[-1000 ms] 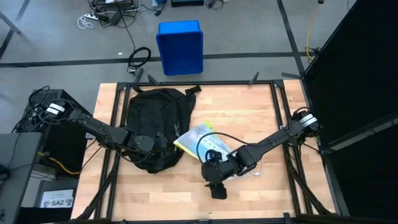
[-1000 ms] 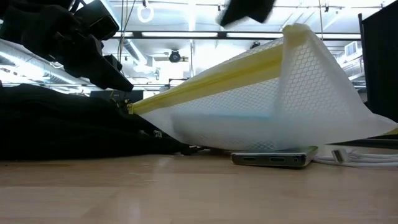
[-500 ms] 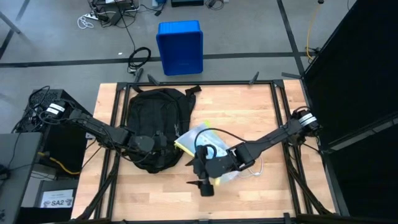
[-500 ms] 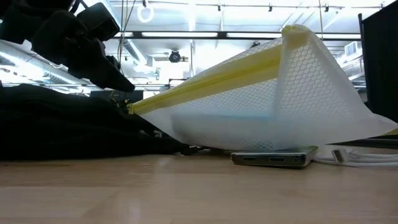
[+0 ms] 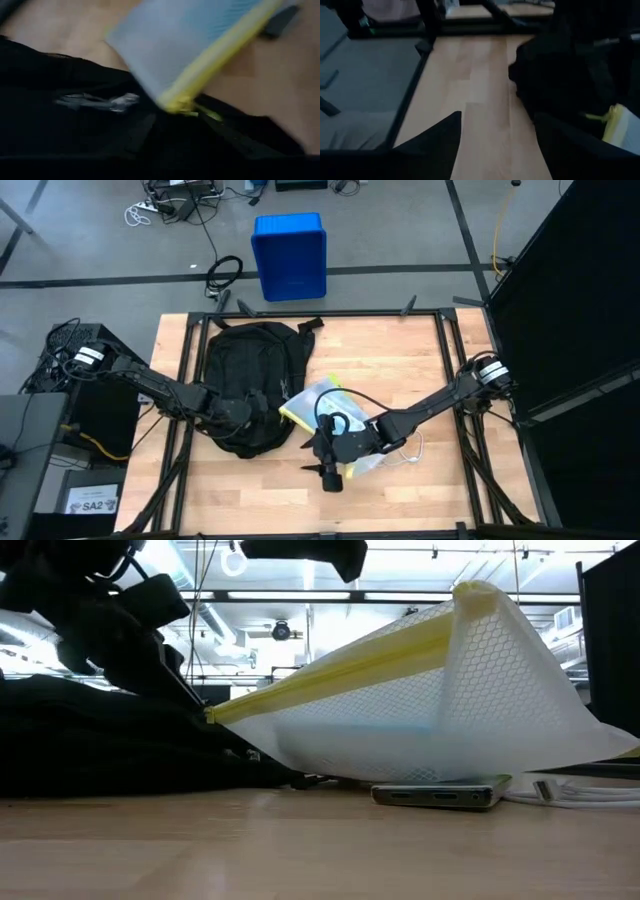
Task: Unpack backpack
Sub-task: Open the zip lock bag
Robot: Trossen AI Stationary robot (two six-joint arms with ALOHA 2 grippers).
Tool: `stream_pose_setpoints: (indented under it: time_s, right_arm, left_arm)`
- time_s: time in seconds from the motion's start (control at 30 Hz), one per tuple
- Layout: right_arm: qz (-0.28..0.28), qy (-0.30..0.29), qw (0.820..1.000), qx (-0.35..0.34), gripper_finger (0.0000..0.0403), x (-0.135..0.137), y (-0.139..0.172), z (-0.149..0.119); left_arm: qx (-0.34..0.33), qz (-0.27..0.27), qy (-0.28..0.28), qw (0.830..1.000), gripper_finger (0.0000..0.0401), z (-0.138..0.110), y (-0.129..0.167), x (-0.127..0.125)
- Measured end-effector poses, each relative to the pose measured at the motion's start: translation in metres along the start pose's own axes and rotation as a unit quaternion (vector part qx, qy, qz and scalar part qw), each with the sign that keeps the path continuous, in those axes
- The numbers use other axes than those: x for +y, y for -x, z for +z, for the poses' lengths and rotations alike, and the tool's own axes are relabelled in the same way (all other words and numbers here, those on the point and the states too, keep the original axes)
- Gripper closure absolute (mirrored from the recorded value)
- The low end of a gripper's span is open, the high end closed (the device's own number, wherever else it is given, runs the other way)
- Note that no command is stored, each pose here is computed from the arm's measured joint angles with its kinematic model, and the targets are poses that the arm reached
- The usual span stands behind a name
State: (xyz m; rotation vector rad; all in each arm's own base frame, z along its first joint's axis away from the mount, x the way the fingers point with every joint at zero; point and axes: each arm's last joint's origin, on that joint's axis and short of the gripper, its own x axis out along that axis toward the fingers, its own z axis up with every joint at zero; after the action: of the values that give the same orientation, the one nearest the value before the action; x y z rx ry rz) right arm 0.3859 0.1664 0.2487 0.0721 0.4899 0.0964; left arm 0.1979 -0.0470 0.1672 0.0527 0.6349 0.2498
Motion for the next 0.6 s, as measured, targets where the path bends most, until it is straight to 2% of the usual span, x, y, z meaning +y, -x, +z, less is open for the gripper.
stream_pose_setpoints:
  time_s: [0.1, 0.17, 0.4, 0.6]
  right_arm:
    - [0.005, 0.008, 1.000, -0.025, 0.0192, -0.001, -0.002, -0.005]
    - [0.009, 0.017, 0.999, -0.050, 0.0198, 0.000, -0.003, -0.004]
    - [0.008, 0.039, 0.995, -0.092, 0.0218, -0.005, -0.004, -0.002]
    - [0.003, 0.040, 0.995, -0.089, 0.0232, -0.008, -0.005, -0.002]
  left_arm:
    - [0.009, 0.058, -0.037, 0.998, 0.0272, -0.004, -0.004, 0.002]
    - [0.020, 0.070, -0.070, 0.995, 0.0272, -0.007, -0.008, 0.001]
    - [0.043, 0.065, -0.172, 0.982, 0.0272, -0.017, -0.030, -0.009]
    - [-0.013, 0.035, -0.207, 0.978, 0.0272, -0.009, -0.041, -0.018]
